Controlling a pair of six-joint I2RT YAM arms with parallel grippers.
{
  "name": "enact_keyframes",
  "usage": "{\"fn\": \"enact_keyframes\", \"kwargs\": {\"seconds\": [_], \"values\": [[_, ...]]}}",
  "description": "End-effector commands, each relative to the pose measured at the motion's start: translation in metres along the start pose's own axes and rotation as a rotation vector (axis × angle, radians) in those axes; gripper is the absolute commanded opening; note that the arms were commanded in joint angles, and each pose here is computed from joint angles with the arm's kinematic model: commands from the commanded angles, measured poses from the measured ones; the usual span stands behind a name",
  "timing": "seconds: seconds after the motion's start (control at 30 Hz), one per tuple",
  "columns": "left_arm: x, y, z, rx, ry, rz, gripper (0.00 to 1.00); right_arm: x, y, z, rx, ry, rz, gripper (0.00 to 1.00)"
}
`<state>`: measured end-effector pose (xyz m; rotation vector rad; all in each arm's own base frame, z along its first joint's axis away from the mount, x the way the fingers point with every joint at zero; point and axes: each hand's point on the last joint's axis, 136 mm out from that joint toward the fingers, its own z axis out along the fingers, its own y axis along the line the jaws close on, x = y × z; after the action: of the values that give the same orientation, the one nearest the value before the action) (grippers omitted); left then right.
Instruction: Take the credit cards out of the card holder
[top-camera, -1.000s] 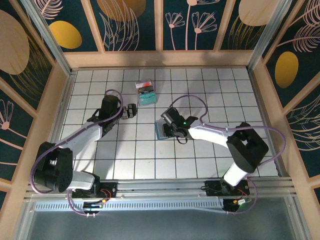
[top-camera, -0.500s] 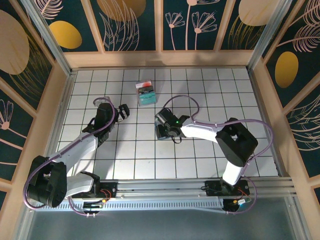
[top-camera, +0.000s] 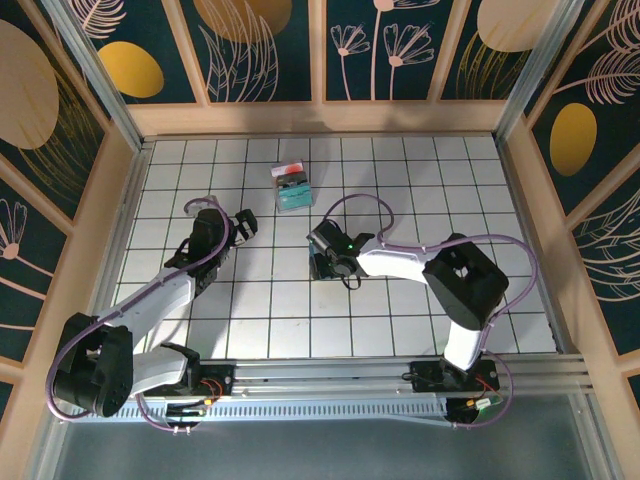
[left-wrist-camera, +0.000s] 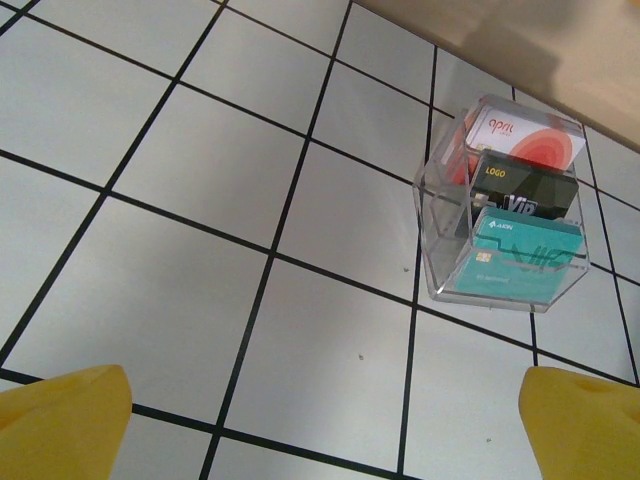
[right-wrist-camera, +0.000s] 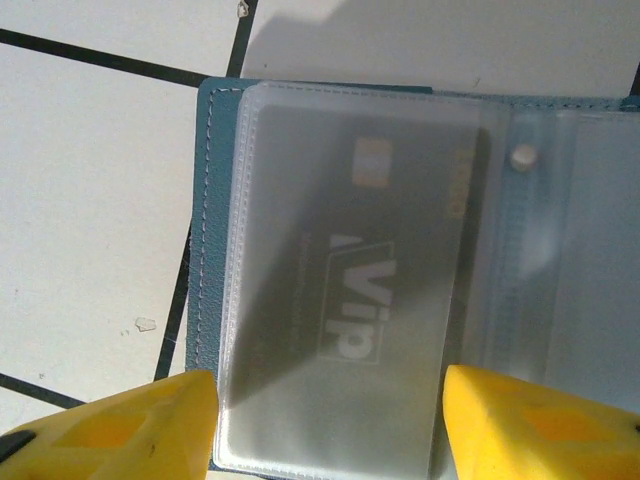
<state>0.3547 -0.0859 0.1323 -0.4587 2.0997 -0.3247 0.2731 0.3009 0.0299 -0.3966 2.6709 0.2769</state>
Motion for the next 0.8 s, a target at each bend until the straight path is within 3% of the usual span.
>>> {"fn": "enact_keyframes", "kwargs": {"seconds": [0.0,0.2,0.43,0.67,0.77], "values": [[-0.009,-0.003,-0.003,0.015,-0.033,-0.018,0.99,0.001,0.001,0.005,0.015,0.003,-0.011,0.58],[-0.015,-0.007,-0.007,0.029,-0.047,-0.006,0.99,0.000,0.004,0.001,-0.009,-0.001,-0.004,0.51],[-0.023,-0.011,-0.011,0.032,-0.059,0.009,0.99,-0.003,0.004,-0.002,-0.027,-0.015,0.015,0.34],[-0.028,-0.015,-0.020,0.060,-0.080,0.027,0.99,-0.004,-0.001,-0.002,0.008,-0.017,0.022,0.24],[-0.028,-0.016,-0.023,0.075,-0.082,0.036,0.99,-0.008,-0.001,-0.005,0.011,-0.026,0.029,0.24]]}}
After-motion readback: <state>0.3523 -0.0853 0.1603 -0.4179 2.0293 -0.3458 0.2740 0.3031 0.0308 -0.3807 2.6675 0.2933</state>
